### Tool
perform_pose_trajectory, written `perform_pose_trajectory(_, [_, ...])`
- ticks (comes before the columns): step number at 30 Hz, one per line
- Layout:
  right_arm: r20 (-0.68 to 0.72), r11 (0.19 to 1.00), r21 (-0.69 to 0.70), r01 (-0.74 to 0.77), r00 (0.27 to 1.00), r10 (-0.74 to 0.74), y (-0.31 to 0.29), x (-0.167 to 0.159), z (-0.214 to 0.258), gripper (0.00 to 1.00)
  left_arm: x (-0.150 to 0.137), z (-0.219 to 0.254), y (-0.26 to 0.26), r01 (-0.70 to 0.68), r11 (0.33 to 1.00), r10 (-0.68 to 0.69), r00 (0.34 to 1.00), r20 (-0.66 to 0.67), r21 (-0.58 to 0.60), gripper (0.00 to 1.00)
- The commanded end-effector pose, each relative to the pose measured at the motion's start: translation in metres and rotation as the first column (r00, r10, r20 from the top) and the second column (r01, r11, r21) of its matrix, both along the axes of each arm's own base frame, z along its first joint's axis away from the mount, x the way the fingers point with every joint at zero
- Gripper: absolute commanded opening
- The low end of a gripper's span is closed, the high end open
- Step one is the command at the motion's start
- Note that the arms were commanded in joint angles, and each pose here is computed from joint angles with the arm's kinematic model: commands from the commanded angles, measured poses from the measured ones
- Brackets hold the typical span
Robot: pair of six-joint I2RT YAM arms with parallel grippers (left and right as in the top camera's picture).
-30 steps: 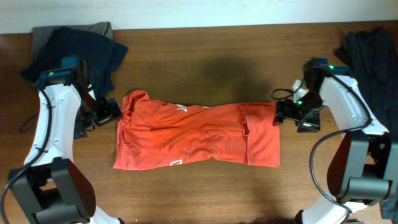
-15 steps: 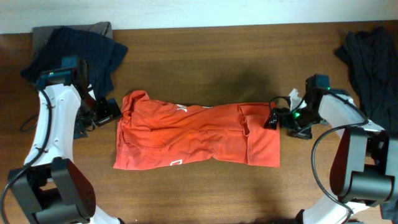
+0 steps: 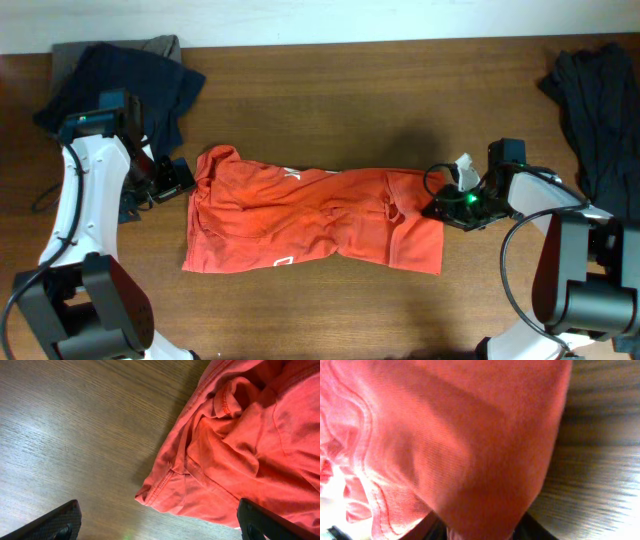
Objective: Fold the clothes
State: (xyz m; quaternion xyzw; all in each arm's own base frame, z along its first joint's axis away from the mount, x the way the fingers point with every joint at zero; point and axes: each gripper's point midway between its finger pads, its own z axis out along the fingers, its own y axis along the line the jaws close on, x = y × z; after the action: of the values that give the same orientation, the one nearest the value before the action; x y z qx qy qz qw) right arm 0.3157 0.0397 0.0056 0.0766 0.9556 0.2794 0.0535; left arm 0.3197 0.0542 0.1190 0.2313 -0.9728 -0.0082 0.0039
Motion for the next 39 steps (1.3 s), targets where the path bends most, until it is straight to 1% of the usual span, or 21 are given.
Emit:
perform_pose_trajectory(1, [-0.082,0.997,-0.039,0.060,0.995,-0.063,-0.008,-0.008,-0.014,0.20,-0.002,-0.003,0.003,0.003,1.000,-0.003,1.000,-0.013,0.005,0.99])
perform_pose_trajectory(3, [-0.082,0.996,-0.050,0.067,0.994,-0.071,-0.013,-0.004,-0.009,0.15,-0.002,-0.003,0.003,0.003,1.000,-0.003,1.000,-0.013,0.005,0.99])
perform_pose_trajectory(5, [-0.096,0.991,-0.102,0.086,0.991,-0.096,-0.029,0.003,0.002,0.07,-0.002,-0.003,0.003,0.003,1.000,-0.003,1.000,-0.013,0.005,0.99])
perform_pose_trajectory(6, [-0.103,0.988,-0.128,0.092,0.989,-0.106,-0.036,0.005,0.006,0.06,-0.002,-0.003,0.003,0.003,1.000,-0.003,1.000,-0.013,0.005,0.99])
perform_pose_trajectory(10, [-0.132,0.963,-0.249,0.106,0.981,-0.142,-0.065,0.012,0.031,0.04,-0.002,-0.003,0.003,0.003,1.000,-0.003,1.000,-0.013,0.005,0.99])
perform_pose_trajectory(12, [-0.149,0.941,-0.323,0.097,0.977,-0.152,-0.079,0.012,0.045,0.04,-0.002,-0.003,0.003,0.003,1.000,-0.003,1.000,-0.012,0.006,0.99])
perform_pose_trajectory(14, [-0.170,0.909,-0.400,0.116,0.965,-0.198,-0.091,0.011,0.056,0.04,-0.001,-0.003,0.003,0.003,1.000,-0.003,1.000,-0.010,0.006,0.99])
perform_pose_trajectory(16, [-0.177,0.895,-0.430,0.119,0.961,-0.213,-0.094,0.011,0.065,0.04,-0.001,-0.003,0.003,0.003,1.000,-0.003,1.000,-0.009,0.006,0.99])
perform_pose_trajectory(20, [-0.185,0.874,-0.484,0.046,0.971,-0.153,-0.081,0.012,0.074,0.04,-0.001,-0.003,0.003,0.003,1.000,-0.003,1.000,-0.009,0.006,0.99])
perform_pose_trajectory(21, [-0.183,0.855,-0.518,0.009,0.976,-0.121,-0.070,0.013,0.073,0.04,-0.001,-0.003,0.003,0.003,1.000,-0.003,1.000,-0.009,0.006,0.99])
perform_pose_trajectory(26, [-0.167,0.789,-0.612,-0.048,0.983,-0.069,-0.049,0.017,0.074,0.06,-0.001,-0.003,0.003,0.003,1.000,-0.003,1.000,-0.010,0.005,0.99])
perform_pose_trajectory(29, [-0.161,0.782,-0.619,-0.076,0.987,-0.031,-0.029,0.018,0.074,0.10,-0.001,-0.003,0.003,0.003,1.000,-0.003,1.000,-0.010,0.006,0.99])
perform_pose_trajectory(35, [-0.154,0.773,-0.619,-0.137,0.987,0.052,0.008,0.016,0.073,0.10,-0.001,-0.003,0.003,0.003,1.000,-0.003,1.000,-0.010,0.005,0.99])
perform_pose_trajectory(39, [-0.132,0.775,-0.618,-0.129,0.989,0.059,0.030,0.016,0.073,0.11,-0.002,-0.003,0.003,0.003,1.000,-0.003,1.000,-0.013,0.005,0.99])
